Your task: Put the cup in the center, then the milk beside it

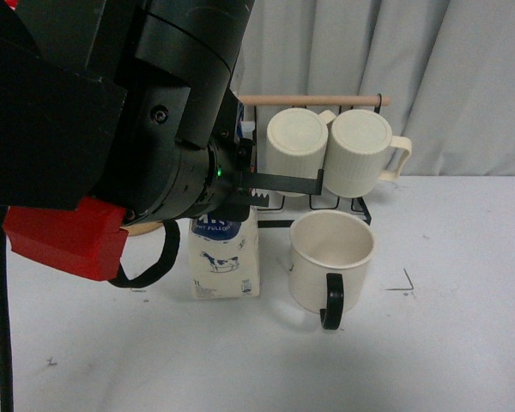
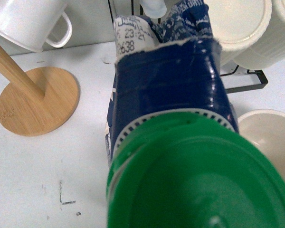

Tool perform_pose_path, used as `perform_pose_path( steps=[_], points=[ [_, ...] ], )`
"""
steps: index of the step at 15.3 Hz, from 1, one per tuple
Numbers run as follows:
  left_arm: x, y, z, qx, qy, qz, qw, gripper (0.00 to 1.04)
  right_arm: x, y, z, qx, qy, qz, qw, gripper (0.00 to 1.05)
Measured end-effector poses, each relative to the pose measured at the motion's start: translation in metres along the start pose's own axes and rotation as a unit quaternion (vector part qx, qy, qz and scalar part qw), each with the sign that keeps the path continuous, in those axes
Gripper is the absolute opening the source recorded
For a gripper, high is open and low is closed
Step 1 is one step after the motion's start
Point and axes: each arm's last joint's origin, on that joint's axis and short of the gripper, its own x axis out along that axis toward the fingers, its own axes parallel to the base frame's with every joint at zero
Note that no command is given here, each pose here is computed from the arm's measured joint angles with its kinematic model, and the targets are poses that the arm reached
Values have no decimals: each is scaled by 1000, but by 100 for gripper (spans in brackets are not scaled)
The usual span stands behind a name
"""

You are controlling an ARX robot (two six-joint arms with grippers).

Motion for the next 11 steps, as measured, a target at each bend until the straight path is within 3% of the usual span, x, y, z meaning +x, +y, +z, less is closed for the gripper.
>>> perform_pose_path(
  steps=[8,9,11],
  points=[
    [7,-16,-9,14,2,-9,1000,2,0,0,0,0,0,0,1000,98],
    [7,-16,-10,15,4,-10,1000,7,0,0,0,0,0,0,1000,98],
    [7,-19,0,8,-8,-14,1000,33,0,0,0,0,0,0,1000,98]
  ],
)
